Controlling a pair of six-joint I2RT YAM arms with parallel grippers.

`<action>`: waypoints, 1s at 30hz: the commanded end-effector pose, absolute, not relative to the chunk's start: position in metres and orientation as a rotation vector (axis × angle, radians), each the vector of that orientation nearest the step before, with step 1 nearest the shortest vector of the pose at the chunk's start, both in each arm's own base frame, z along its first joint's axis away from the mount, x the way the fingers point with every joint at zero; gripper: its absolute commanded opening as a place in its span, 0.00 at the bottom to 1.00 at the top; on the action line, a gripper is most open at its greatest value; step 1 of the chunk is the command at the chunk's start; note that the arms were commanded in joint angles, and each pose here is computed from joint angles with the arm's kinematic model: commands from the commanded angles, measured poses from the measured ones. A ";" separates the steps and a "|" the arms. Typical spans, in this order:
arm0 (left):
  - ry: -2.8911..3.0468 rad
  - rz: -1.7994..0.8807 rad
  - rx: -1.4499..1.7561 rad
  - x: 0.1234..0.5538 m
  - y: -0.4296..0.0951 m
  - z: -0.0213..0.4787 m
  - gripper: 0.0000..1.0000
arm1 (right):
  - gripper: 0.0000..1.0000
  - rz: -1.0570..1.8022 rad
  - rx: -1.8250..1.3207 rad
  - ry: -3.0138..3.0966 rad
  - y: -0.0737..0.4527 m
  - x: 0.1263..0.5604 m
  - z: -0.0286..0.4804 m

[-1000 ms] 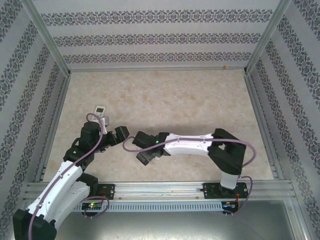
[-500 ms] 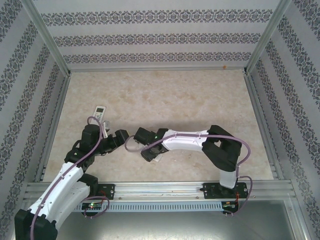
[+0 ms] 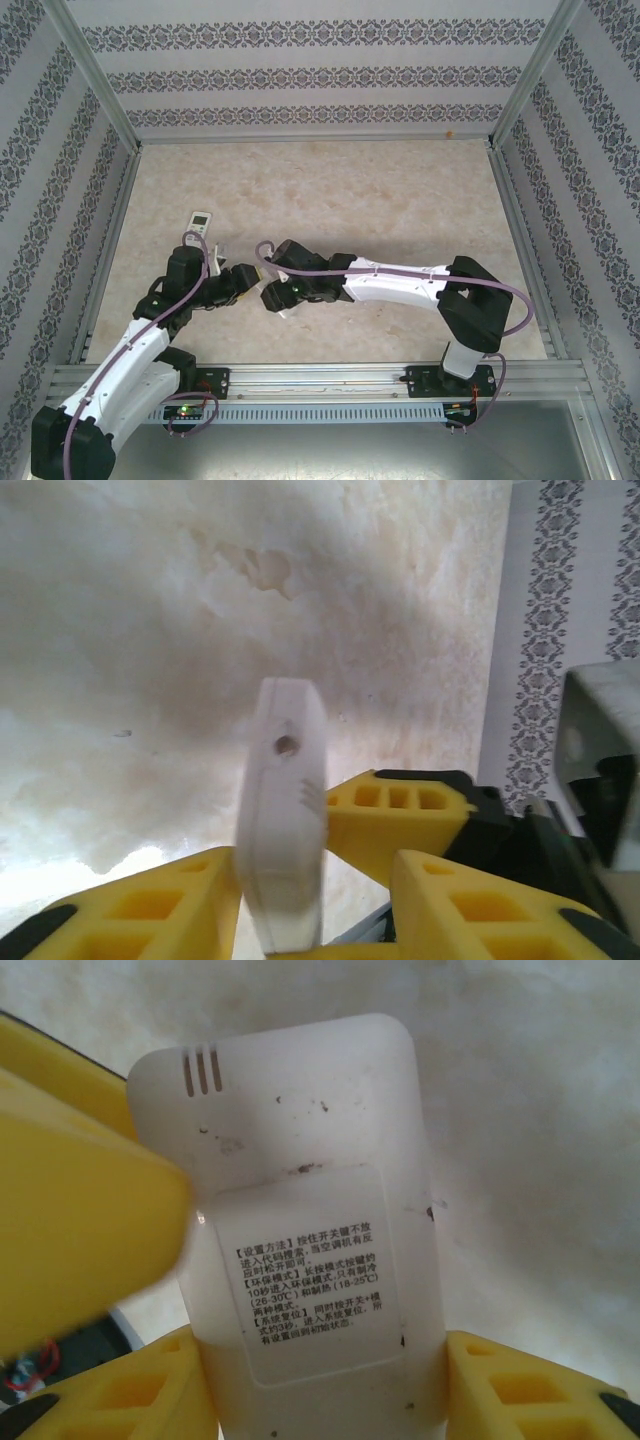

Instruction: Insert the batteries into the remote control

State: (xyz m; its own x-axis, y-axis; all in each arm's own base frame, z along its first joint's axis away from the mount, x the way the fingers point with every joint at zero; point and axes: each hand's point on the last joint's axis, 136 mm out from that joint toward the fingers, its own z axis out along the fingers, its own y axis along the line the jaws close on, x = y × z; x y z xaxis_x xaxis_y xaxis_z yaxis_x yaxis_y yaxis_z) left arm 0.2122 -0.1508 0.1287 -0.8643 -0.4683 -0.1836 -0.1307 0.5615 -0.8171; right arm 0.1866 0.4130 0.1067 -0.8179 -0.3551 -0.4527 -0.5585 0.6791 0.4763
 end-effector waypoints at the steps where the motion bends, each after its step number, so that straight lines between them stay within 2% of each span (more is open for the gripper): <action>1: 2.424 -1.190 -0.485 0.211 -0.149 0.131 0.41 | 0.48 1.043 -0.640 2.518 0.431 0.189 0.124; 6: 2.430 -1.170 -0.477 0.214 -0.148 0.132 0.23 | 0.49 1.097 -0.610 2.528 0.439 0.188 0.127; 9: 2.449 -1.081 -0.454 0.217 -0.141 0.137 0.10 | 0.59 1.107 -0.603 2.527 0.440 0.188 0.134; 11: 2.516 -0.873 -0.431 0.218 -0.123 0.136 0.05 | 0.69 1.082 -0.596 2.505 0.431 0.190 0.145; 15: 2.690 -0.374 -0.395 0.222 -0.075 0.132 0.02 | 0.82 1.042 -0.503 2.464 0.399 0.199 0.165; 19: 2.844 0.054 -0.343 0.243 -0.042 0.131 0.00 | 0.85 0.991 -0.389 2.462 0.359 0.205 0.162; 23: 2.873 0.460 -0.280 0.283 -0.014 0.137 0.00 | 0.87 0.960 -0.297 2.461 0.325 0.200 0.156; 30: 2.819 0.756 -0.219 0.369 -0.009 0.123 0.00 | 0.90 0.905 -0.206 2.446 0.285 0.195 0.150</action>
State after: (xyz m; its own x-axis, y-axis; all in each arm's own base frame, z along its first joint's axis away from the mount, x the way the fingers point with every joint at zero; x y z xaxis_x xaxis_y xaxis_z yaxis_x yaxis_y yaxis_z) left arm 0.3553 -0.0265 0.1200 -0.9451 -0.1793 -0.2730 -0.2593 0.9203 0.2931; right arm 0.1896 0.3007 0.1488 -0.8629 -0.0147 -0.5052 -0.3495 0.7394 0.5755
